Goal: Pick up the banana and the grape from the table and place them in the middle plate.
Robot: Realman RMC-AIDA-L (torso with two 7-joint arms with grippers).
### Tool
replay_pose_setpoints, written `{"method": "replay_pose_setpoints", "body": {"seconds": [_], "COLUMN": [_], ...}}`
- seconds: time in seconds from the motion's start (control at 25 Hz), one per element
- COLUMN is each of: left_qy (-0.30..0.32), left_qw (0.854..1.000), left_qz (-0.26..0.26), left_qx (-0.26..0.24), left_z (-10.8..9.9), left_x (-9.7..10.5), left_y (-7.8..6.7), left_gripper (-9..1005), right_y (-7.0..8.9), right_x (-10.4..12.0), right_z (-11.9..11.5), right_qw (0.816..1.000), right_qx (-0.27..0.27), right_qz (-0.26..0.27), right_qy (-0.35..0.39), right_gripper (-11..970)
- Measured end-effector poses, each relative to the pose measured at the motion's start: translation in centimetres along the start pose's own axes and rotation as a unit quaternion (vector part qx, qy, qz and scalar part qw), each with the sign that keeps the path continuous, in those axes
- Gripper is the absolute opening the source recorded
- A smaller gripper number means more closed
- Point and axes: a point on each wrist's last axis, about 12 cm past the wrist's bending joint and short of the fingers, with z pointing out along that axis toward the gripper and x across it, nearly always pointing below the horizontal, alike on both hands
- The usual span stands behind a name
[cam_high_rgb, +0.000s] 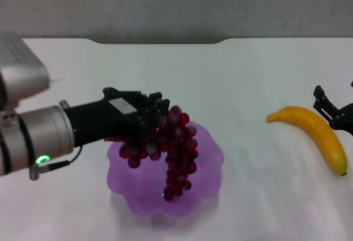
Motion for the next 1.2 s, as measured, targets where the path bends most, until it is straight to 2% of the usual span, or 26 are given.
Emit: {"method": "replay_pose_setpoints", "body": {"seconds": [0.28, 0.48, 0.64, 0.8, 0.96, 1.2], "left_qy": [0.015, 0.021, 0.035, 0.049, 0.054, 0.050], "left_qw": [0.999, 0.998, 0.997, 0.996, 0.997, 0.997], "left_qz": [-0.012, -0.007, -0.009, -0.006, 0.003, 0.012], "left_qx": [-0.032, -0.050, -0.069, -0.068, -0.063, -0.064], "left_z": [1.6, 1.7, 1.6, 1.8, 1.9, 1.8], "left_x": [1.5, 2.1, 3.3, 4.3, 4.6, 4.7], "left_y": [0.6, 1.0, 1.7, 1.7, 1.4, 1.3], "left_gripper": [162, 164, 166, 167, 369, 577], "right_y": [0.0, 0.0, 0.0, 0.0, -0.1, -0.1], "right_x": [0.0, 0.0, 0.0, 0.0, 0.0, 0.0], "right_z": [0.0, 0.0, 0.0, 0.0, 0.0, 0.0], "right_qw": [1.000, 1.000, 1.000, 1.000, 1.000, 1.000], "right_qx": [0.000, 0.000, 0.000, 0.000, 0.001, 0.002], "right_qz": [0.000, 0.000, 0.000, 0.000, 0.000, 0.000], "right_qy": [-0.001, -0.001, -0.001, -0.001, 0.000, 0.000], "right_gripper": [905, 907, 907, 906, 905, 906]}}
